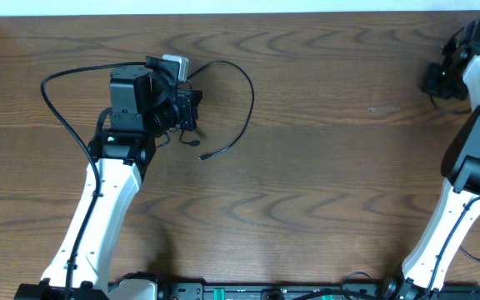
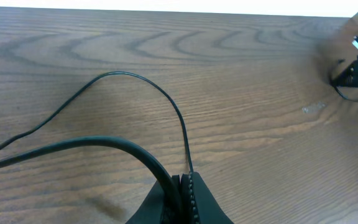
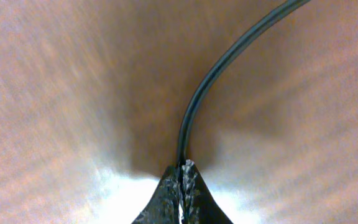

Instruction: Untangle cables

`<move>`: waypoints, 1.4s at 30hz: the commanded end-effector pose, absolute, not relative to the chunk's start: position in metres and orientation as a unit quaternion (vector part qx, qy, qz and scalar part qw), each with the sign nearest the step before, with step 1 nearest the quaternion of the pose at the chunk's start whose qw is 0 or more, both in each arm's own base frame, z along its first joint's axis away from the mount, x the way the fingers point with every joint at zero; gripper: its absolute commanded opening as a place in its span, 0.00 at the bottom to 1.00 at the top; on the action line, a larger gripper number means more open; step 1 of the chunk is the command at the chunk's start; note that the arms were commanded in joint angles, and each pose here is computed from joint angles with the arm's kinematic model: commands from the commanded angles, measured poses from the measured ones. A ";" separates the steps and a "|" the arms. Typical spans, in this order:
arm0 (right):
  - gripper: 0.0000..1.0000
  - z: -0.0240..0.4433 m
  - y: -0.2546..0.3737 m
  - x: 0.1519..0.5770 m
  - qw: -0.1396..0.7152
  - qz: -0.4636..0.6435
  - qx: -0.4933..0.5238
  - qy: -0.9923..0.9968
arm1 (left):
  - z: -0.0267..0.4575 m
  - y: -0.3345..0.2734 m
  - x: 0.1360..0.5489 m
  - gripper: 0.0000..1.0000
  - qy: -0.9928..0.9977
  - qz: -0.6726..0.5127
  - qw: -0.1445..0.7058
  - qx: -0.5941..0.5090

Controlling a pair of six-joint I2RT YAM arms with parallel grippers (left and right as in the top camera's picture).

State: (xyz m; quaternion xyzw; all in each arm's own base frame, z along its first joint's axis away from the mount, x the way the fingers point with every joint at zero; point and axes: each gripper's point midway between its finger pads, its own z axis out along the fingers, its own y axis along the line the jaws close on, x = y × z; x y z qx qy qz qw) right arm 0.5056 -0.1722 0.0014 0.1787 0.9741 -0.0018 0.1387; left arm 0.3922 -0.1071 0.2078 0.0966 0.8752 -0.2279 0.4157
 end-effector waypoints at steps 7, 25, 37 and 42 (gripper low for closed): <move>0.01 0.129 -0.221 0.481 0.241 -0.033 0.255 0.936 | 0.208 -0.108 0.392 0.08 0.874 -0.225 0.418 0.106; 0.20 0.215 -0.316 0.338 0.229 -0.087 0.500 0.831 | 0.206 -0.108 0.391 0.08 0.875 -0.225 0.415 0.105; 0.99 0.155 -0.242 0.324 0.100 0.044 0.619 0.777 | 0.206 -0.108 0.391 0.08 0.875 -0.225 0.415 0.105; 0.99 0.104 -0.209 0.327 0.050 0.083 0.699 0.709 | 0.206 -0.108 0.391 0.08 0.875 -0.225 0.415 0.105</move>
